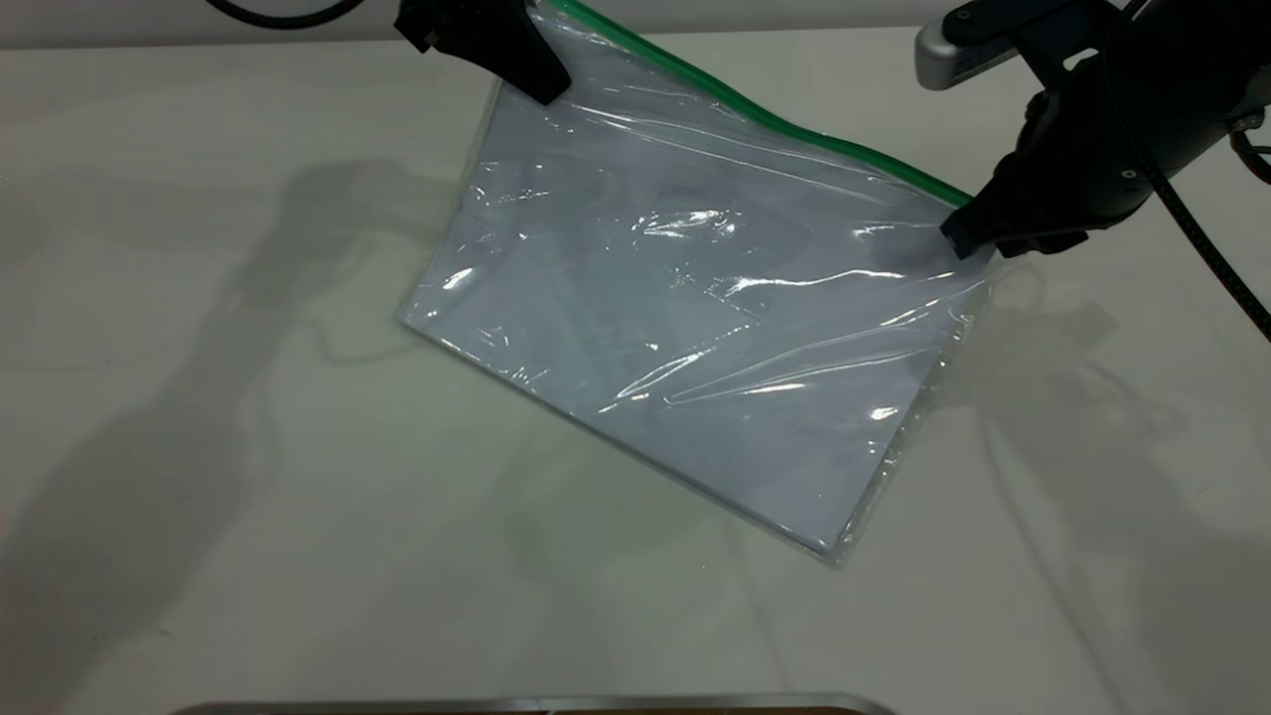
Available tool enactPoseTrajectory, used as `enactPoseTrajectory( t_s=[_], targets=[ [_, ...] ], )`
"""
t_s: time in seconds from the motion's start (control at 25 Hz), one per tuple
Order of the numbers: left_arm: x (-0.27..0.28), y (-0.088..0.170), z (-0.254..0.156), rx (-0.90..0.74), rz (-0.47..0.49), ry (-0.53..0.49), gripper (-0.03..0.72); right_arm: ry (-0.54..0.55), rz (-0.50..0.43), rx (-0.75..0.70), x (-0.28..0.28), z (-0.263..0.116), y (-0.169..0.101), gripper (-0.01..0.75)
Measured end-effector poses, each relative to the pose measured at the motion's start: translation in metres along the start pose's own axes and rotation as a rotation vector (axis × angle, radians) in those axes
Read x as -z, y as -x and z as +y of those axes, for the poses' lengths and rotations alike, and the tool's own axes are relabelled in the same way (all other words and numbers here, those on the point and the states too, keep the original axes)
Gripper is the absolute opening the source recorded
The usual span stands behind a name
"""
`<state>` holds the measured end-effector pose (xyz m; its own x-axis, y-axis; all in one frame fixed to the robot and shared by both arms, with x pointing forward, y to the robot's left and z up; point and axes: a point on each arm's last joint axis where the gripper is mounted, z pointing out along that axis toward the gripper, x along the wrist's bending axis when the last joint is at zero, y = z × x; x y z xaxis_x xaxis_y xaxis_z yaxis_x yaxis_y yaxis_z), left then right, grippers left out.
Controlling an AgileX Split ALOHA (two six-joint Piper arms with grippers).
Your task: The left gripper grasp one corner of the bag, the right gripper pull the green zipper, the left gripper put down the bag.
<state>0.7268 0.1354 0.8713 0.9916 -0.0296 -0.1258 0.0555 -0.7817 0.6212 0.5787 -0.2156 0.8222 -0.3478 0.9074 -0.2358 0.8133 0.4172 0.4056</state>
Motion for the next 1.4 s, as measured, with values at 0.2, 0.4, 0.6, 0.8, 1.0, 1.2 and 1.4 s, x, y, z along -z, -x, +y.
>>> enactPoseTrajectory(
  t_s=[0.2,0.4,0.6,0.8,1.0,1.2,1.4],
  targets=[
    [0.002,0.0,-0.006,0.024,0.007,-0.09,0.212,-0.037,-0.11,-0.033,-0.001,-0.008,0.015,0.254],
    [0.0,0.001,-0.003,0.107,0.012,-0.103,0.463,-0.05,-0.183,-0.037,-0.001,-0.009,0.022,0.48],
    [0.021,-0.009,0.017,0.251,0.11,-0.084,0.587,-0.025,-0.232,-0.08,0.009,-0.004,0.029,0.538],
    [0.064,-0.019,0.05,0.356,0.303,-0.066,0.59,0.139,0.074,-0.103,0.036,0.027,0.01,0.512],
    [0.111,-0.019,0.075,0.493,0.521,-0.04,0.59,0.339,0.384,-0.082,0.092,0.059,-0.006,0.504],
    [0.164,-0.003,0.099,0.584,0.71,-0.024,0.59,0.509,0.528,-0.14,0.166,0.075,-0.003,0.504],
    [0.21,0.024,0.128,0.581,0.803,0.047,0.59,0.528,0.78,-0.167,0.232,0.069,0.002,0.504]
  ],
)
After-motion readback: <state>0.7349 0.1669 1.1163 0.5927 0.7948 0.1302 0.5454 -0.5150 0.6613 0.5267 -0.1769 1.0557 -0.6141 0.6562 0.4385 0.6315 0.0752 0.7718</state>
